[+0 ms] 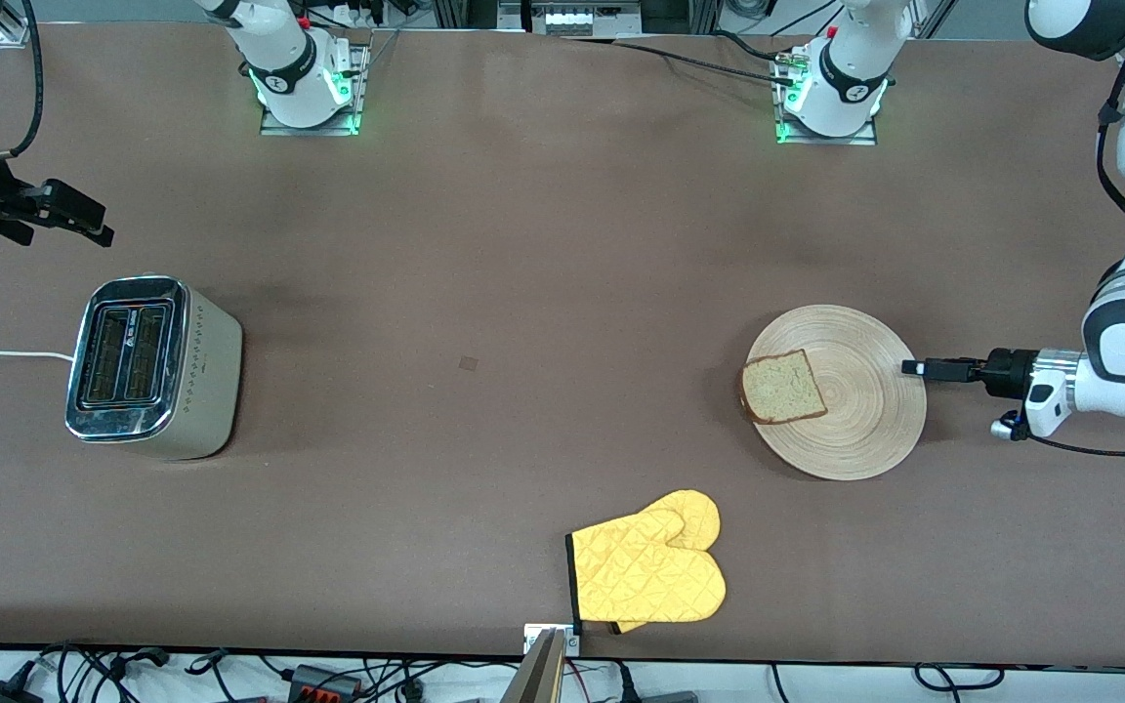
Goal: Move plate and put bread in toaster
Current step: 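Reach the left gripper to the plate rim and grip it, then slide the wooden plate with the left gripper toward the toaster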
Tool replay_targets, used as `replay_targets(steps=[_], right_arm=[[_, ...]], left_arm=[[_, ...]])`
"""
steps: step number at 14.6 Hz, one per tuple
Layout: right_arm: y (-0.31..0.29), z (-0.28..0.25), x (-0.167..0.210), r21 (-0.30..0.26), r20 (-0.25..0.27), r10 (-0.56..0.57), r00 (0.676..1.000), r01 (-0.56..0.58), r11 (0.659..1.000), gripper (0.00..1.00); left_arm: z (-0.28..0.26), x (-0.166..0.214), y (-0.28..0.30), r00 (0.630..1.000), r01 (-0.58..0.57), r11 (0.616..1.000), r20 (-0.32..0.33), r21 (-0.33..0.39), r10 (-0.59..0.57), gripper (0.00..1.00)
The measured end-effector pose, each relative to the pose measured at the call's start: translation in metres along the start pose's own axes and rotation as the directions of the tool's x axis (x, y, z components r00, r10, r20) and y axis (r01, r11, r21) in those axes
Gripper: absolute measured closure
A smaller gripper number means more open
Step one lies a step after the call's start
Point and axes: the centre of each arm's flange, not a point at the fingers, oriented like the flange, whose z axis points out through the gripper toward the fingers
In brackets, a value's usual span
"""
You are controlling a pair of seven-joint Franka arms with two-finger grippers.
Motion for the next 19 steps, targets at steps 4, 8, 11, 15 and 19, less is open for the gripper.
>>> replay_targets(steps=[4,8,11,15,19], right_arm=[[0.0,0.001,0.0,0.0,0.001,0.0,1.0,0.0,1.0,0.0],[0.0,0.001,0.0,0.0,0.002,0.0,1.0,0.0,1.0,0.0],[0.001,0.0,-0.002,0.001,0.015,0.004,1.0,-0.004,1.0,0.0],[0.001,0.0,-0.003,0.001,0.023,0.004,1.0,-0.004,1.0,0.0],[0.001,-0.001,-0.003,0.001,0.02,0.004,1.0,-0.004,1.0,0.0]], left_arm=[[0.013,0.003,-0.005,1.0,-0.001,1.0,0.016,-0.01,0.001,0.04],[0.015,0.005,0.001,1.0,-0.011,1.0,0.019,-0.009,0.011,0.42],[0.017,0.008,0.008,1.0,-0.025,1.0,0.019,-0.014,0.025,0.72],[0.02,0.014,0.031,0.999,-0.054,0.994,-0.003,-0.096,0.054,0.85],[0.053,0.026,0.065,0.997,-0.073,0.978,0.01,-0.195,0.076,0.87]])
